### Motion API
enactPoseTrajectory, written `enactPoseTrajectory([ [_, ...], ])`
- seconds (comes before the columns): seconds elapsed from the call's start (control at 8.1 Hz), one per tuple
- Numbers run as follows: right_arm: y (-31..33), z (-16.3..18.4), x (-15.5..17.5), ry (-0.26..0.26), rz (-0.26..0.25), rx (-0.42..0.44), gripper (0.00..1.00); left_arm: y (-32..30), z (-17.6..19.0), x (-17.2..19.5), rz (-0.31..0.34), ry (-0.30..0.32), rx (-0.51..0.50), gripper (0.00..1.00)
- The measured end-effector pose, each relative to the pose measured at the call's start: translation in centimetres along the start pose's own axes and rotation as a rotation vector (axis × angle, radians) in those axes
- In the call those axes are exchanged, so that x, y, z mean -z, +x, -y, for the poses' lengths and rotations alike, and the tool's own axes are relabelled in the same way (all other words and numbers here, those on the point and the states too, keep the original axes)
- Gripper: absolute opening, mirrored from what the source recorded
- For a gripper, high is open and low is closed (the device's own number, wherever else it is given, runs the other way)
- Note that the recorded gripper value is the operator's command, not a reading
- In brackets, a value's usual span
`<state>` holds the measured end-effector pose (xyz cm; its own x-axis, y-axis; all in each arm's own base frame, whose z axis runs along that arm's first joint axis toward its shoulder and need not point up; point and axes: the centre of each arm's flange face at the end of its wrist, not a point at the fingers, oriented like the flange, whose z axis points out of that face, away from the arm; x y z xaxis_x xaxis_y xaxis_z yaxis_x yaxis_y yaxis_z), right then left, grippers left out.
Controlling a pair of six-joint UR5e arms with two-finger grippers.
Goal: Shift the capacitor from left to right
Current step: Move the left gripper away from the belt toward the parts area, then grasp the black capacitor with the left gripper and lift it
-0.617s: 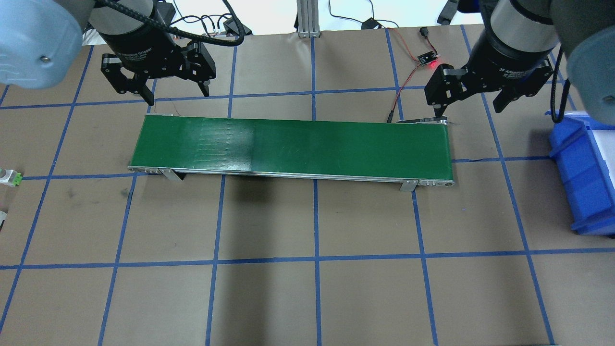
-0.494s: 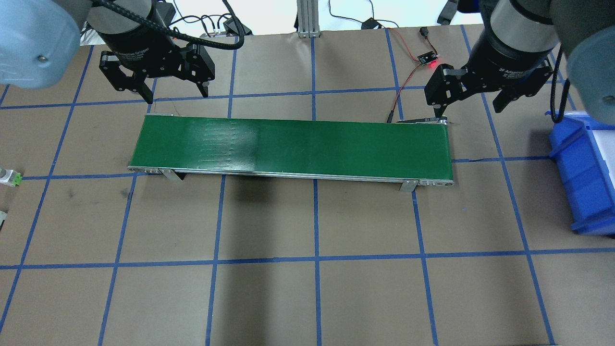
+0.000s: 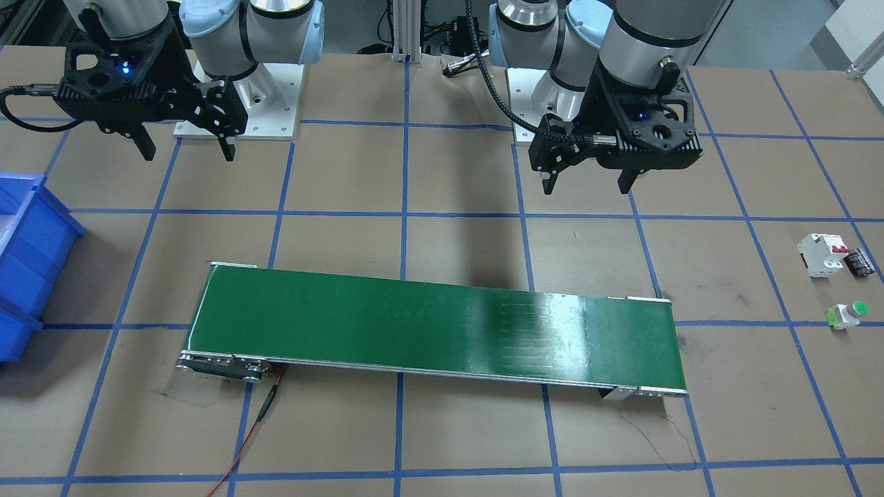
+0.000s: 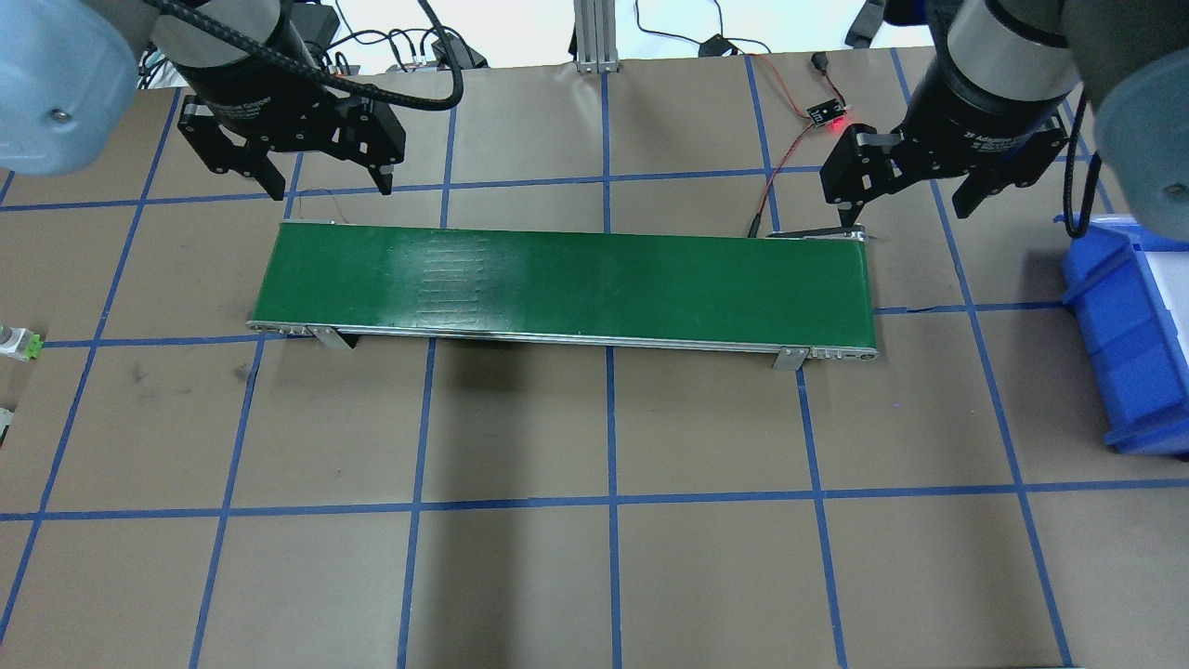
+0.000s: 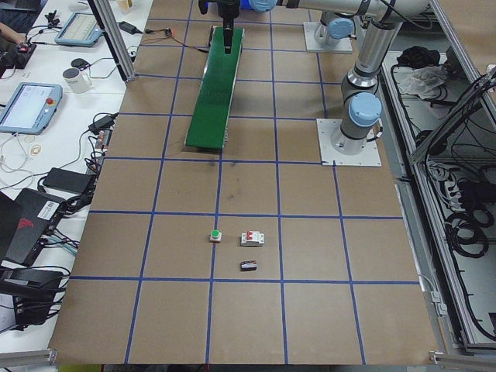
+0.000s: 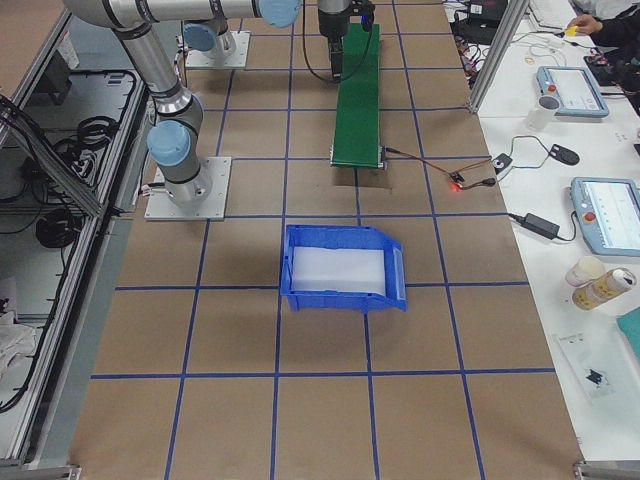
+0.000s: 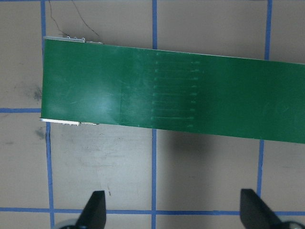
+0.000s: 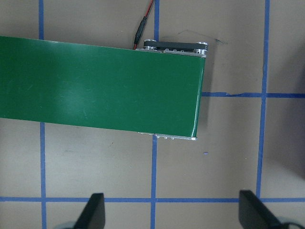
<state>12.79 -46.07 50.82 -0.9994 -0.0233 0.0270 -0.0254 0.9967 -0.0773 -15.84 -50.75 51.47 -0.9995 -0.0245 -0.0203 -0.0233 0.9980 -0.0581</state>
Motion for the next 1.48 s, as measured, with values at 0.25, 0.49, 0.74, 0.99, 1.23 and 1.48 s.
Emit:
enactPoseTrajectory([
  [0.25,0.0,0.0,0.0,0.0,0.0,0.001,1.0,-4.2,1.3,0.2,0.015,0.004,0.032,1.0],
  [0.49,0.0,0.0,0.0,0.001,0.0,0.001,1.0,-15.8,3.3,-0.5,0.027,-0.008,0.088,1.0],
  [0.74,0.0,0.0,0.0,0.001,0.0,0.0,1.0,-27.1,3.2,-1.5,0.039,-0.011,0.125,1.0],
  [0.99,0.0,0.0,0.0,0.001,0.0,0.001,1.0,-36.1,2.3,-3.0,0.053,-0.015,0.1,1.0],
  [1.23,0.0,0.0,0.0,0.001,-0.001,0.001,1.0,-45.1,0.5,-5.2,0.072,-0.012,0.061,1.0],
  [1.48,0.0,0.0,0.0,0.001,-0.001,0.001,1.0,-54.9,-2.1,-9.7,0.077,-0.019,0.046,1.0],
])
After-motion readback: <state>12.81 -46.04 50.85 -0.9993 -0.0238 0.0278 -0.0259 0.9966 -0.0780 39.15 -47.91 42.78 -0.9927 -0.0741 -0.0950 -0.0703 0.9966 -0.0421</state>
